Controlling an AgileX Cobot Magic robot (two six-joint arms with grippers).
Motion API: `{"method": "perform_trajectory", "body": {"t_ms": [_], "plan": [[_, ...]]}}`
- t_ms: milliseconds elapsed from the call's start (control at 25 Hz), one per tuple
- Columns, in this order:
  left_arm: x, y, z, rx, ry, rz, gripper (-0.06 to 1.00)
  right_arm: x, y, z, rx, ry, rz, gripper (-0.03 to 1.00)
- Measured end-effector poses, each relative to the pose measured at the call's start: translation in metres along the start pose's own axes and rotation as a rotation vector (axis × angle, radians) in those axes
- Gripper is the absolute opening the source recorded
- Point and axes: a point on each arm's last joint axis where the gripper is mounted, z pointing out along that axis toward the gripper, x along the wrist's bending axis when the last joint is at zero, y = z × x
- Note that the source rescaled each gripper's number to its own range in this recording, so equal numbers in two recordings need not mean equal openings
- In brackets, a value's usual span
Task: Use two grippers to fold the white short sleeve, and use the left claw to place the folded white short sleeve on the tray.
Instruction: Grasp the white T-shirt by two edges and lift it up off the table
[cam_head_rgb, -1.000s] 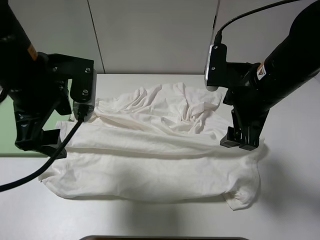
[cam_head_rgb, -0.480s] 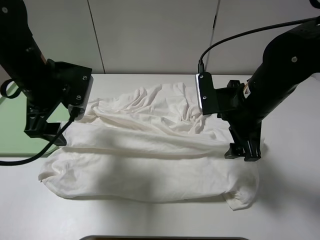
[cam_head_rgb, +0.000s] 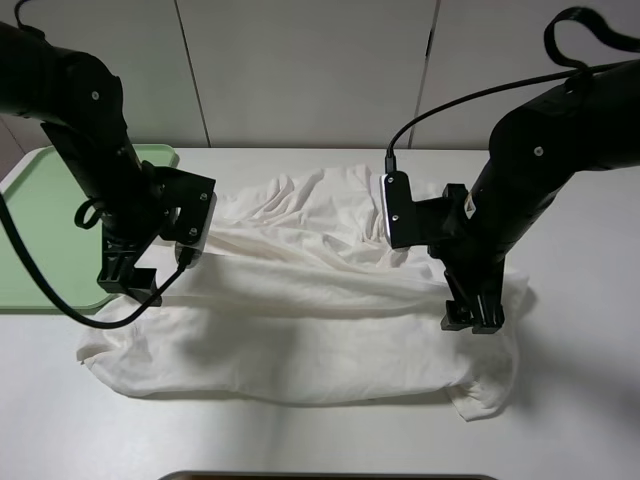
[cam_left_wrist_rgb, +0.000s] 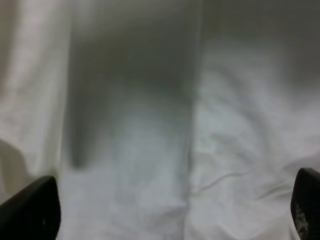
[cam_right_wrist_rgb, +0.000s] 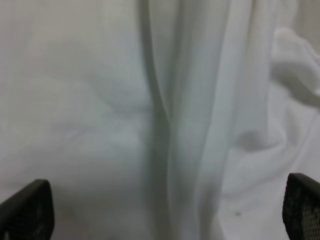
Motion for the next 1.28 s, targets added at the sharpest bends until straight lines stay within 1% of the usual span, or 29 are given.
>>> {"method": "perform_trajectory", "body": {"t_ms": [40, 160, 240, 560, 680, 920, 1280], "plan": [[0.001, 0.0, 0.003, 0.002, 0.001, 0.003, 0.91, 0.001, 0.0, 0.009, 0.012, 0.019, 0.007, 1.0], [0.005, 0.001, 0.014, 0.011, 0.013, 0.018, 0.91, 0.001, 0.001, 0.018, 0.018, 0.029, 0.026, 1.0], [0.008, 0.0, 0.021, 0.018, 0.023, 0.026, 0.91, 0.001, 0.001, 0.032, 0.029, 0.037, 0.063, 1.0], [0.013, -0.005, 0.036, 0.027, 0.013, 0.013, 0.91, 0.001, -0.004, 0.054, 0.075, 0.061, 0.052, 1.0], [0.014, -0.007, 0.039, 0.03, 0.008, 0.008, 0.91, -0.005, -0.012, 0.055, 0.073, 0.047, 0.085, 1.0], [0.013, -0.013, 0.043, 0.034, -0.002, -0.006, 0.9, -0.014, -0.032, 0.055, 0.097, 0.055, 0.156, 1.0], [0.013, -0.013, 0.043, 0.037, -0.005, -0.006, 0.8, -0.015, -0.033, 0.056, 0.09, 0.061, 0.185, 0.99]]}}
